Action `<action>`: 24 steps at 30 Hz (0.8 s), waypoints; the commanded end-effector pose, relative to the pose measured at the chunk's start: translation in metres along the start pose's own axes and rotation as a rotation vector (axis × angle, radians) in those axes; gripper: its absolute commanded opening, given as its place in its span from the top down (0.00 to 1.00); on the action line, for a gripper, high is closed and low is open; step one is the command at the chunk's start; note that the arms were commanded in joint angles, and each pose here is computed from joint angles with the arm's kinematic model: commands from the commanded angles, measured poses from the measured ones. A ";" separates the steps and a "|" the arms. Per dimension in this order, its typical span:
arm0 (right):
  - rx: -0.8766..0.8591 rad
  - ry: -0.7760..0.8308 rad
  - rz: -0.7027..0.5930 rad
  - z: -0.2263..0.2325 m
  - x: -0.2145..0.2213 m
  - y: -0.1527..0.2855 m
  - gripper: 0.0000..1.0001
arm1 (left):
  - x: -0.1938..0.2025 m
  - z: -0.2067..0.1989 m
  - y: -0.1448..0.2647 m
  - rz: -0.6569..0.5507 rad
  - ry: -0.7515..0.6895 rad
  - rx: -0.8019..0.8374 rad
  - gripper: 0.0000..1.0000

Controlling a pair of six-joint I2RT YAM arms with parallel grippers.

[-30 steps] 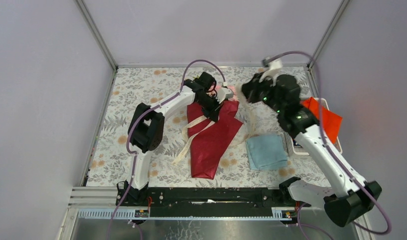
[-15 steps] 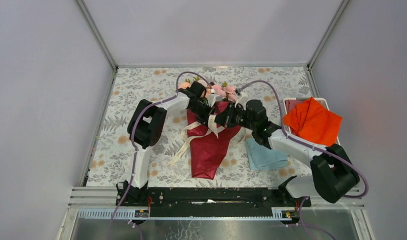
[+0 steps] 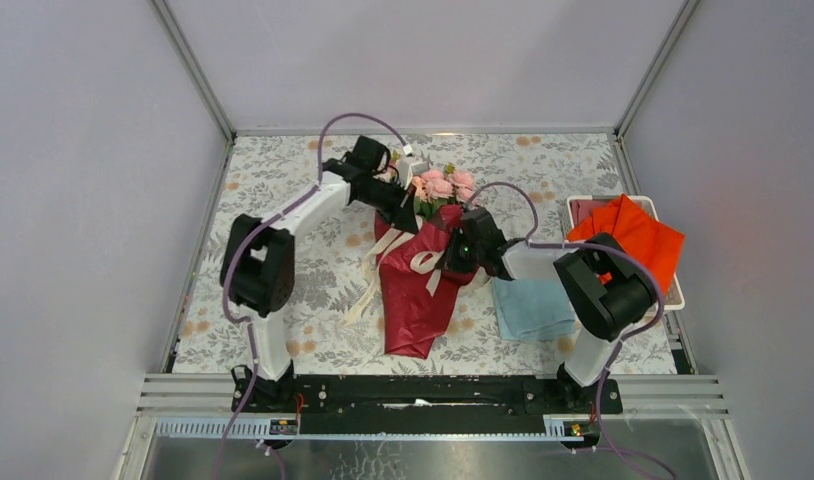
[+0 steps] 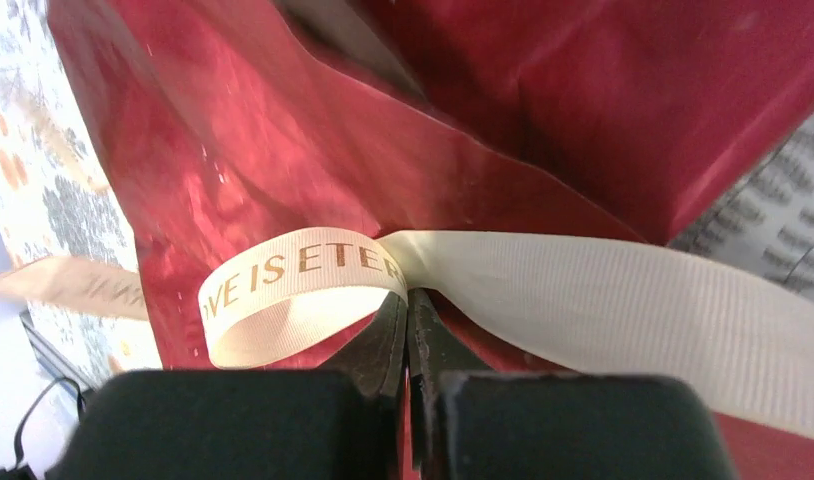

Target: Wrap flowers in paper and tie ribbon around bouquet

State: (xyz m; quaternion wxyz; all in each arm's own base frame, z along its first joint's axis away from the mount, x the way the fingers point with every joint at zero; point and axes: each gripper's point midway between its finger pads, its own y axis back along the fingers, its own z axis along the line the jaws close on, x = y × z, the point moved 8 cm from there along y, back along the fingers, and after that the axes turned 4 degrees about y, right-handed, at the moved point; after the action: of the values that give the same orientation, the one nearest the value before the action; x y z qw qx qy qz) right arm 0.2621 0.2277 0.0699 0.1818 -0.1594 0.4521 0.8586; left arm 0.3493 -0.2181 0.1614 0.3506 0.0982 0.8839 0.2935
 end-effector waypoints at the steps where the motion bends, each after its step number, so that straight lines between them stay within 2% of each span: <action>1: 0.050 -0.019 -0.040 -0.004 -0.026 -0.008 1.00 | -0.012 -0.056 0.042 0.013 -0.264 0.059 1.00; 5: -0.034 0.029 -0.052 0.010 -0.046 -0.009 1.00 | 0.012 -0.100 0.046 0.178 -0.381 0.160 1.00; 10: -0.169 0.122 -0.042 0.035 -0.064 -0.007 1.00 | 0.041 -0.147 0.027 0.336 -0.533 0.314 1.00; 14: -0.274 0.165 -0.033 0.050 -0.073 -0.004 1.00 | 0.043 -0.164 0.011 0.386 -0.666 0.368 1.00; 16: -0.304 0.186 -0.022 0.055 -0.075 -0.002 0.93 | 0.032 -0.163 0.006 0.361 -0.700 0.347 1.00; 20: -0.328 0.234 -0.005 0.057 -0.082 0.015 0.70 | 0.015 -0.141 -0.006 0.299 -0.703 0.203 1.00; 24: -0.399 0.235 -0.013 0.053 -0.094 0.042 0.53 | 0.004 -0.107 -0.009 0.203 -0.634 0.173 1.00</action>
State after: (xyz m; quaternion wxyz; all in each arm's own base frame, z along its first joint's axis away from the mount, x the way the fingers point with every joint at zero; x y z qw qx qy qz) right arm 0.3170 0.2510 0.1269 0.1053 -0.2520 0.3425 0.8990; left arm 0.2352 -0.2753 0.2286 0.5506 0.3628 0.7280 0.1877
